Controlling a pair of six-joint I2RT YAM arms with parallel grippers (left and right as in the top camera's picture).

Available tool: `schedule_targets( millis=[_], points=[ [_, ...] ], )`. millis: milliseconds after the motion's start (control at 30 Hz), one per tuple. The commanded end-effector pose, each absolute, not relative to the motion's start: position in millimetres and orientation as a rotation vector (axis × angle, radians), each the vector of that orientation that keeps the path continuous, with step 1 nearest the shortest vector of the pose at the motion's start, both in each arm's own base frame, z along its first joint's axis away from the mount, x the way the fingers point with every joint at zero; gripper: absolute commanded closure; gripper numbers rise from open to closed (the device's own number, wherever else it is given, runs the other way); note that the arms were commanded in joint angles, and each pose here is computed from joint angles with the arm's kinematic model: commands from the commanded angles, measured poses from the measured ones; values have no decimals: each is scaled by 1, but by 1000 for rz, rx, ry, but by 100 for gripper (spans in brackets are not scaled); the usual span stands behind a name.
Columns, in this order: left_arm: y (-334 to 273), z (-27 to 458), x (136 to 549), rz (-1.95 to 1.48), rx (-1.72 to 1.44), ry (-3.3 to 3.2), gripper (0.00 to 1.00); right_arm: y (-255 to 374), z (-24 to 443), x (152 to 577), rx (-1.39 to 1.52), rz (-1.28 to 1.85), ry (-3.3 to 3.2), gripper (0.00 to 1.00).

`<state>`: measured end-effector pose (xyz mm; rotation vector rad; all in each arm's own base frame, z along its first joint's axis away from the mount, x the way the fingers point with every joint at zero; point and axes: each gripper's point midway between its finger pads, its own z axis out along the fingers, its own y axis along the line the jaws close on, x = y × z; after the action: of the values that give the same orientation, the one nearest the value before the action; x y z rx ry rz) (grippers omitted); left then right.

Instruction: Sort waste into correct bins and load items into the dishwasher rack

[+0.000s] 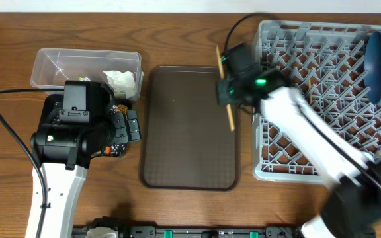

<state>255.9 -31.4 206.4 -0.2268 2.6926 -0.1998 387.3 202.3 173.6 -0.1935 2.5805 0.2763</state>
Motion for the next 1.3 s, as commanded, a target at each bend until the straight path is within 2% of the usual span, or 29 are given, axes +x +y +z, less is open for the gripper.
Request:
schedule_targets(
  millis=[0,167,333,467,700,767,800,933,1067,1133,1200,1233,1267],
  points=[
    [-31,209,257,-206,-244,2686,2,149,226,393,-168,197,2464,99],
    [-31,209,257,-206,-244,2686,2,45,249,395,58,-14,2432,99],
    [-31,209,257,-206,-244,2686,2,-35,225,391,117,-180,2527,99],
    [-31,209,257,-206,-244,2686,2,-72,187,394,113,-244,2631,99],
    [-31,209,257,-206,-244,2686,2,-88,122,405,123,-275,2780,98],
    [-31,209,257,-205,-244,2686,2,-88,118,410,128,-266,2774,66],
    [-31,209,257,-206,-244,2686,2,-84,120,413,122,-238,2761,59],
    [-31,209,257,-206,-244,2686,2,-67,153,415,88,-156,2690,52],
    [-31,209,257,-206,-244,2686,2,-29,208,401,14,23,2568,47],
    [-31,209,257,-206,-244,2686,2,-6,238,388,-13,128,2500,41],
    [-31,209,257,-206,-244,2686,2,12,265,373,-43,202,2438,28],
    [-31,209,257,-206,-244,2686,2,22,278,363,-54,240,2408,8],
    [-31,209,257,-206,-244,2686,2,29,288,354,-63,269,2385,1]
  ],
)
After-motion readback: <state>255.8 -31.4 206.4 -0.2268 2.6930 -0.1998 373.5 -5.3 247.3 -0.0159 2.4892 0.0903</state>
